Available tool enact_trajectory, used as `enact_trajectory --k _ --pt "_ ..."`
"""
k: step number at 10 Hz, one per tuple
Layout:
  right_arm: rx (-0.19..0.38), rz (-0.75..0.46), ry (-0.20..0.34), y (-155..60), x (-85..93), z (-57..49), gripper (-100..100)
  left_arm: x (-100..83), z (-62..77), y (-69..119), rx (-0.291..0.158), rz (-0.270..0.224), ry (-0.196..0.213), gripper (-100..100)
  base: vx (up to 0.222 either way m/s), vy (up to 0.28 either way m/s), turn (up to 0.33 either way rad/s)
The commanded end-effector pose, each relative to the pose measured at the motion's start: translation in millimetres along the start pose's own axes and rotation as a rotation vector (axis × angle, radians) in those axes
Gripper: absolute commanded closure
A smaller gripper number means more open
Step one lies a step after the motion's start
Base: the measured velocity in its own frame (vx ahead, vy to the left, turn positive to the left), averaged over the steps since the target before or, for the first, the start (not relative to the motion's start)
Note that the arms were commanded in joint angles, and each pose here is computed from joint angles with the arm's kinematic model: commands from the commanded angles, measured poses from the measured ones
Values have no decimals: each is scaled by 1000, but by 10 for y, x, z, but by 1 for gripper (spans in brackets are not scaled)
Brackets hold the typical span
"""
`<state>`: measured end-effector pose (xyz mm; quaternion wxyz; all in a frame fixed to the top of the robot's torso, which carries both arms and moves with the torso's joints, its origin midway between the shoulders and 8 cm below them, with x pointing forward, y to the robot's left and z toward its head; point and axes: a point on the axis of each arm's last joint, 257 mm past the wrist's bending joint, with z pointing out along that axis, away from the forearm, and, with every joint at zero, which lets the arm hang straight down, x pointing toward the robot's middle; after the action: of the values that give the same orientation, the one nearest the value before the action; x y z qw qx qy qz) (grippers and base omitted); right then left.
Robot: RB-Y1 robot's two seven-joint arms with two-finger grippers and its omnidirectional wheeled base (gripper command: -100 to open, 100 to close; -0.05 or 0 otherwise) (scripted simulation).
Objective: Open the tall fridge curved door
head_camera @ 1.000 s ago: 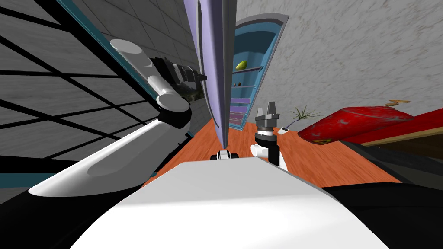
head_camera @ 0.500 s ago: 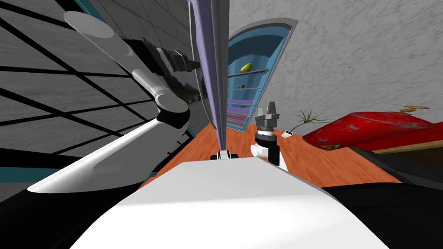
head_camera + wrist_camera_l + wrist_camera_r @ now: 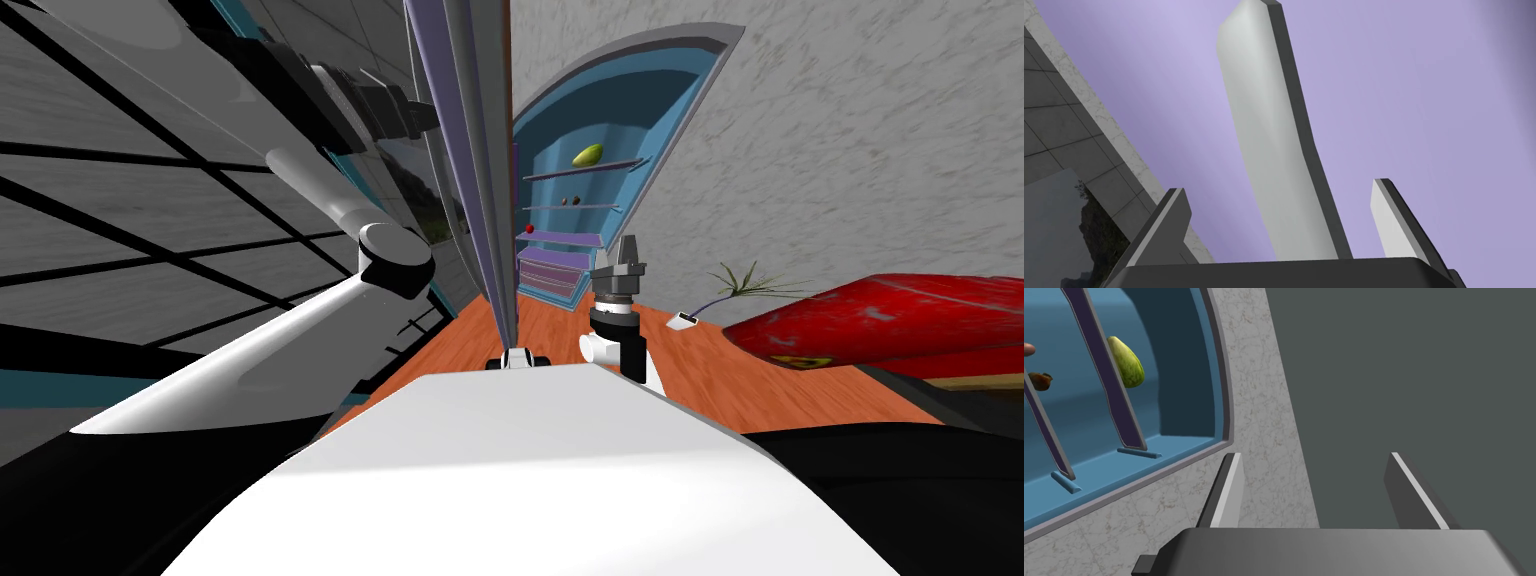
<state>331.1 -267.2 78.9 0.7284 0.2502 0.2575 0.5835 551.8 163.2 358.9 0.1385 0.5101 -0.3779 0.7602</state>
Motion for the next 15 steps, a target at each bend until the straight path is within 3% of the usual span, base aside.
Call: enact_trajectory --k 1,4,13,14,15 --pt "0 0 0 0 0 0 0 250 -96 -7 5 3 28 -100 23 22 83" --pt "0 0 0 0 0 0 0 428 -165 -23 6 -5 36 -100 34 26 39" --pt "0 0 0 0 0 0 0 428 -165 -23 6 -5 36 -100 5 5 2" --pt "0 0 0 0 0 0 0 414 -215 63 -26 -24 7 -100 17 26 73" --pt "0 0 0 0 0 0 0 414 -215 63 -26 -24 7 -100 35 24 53"
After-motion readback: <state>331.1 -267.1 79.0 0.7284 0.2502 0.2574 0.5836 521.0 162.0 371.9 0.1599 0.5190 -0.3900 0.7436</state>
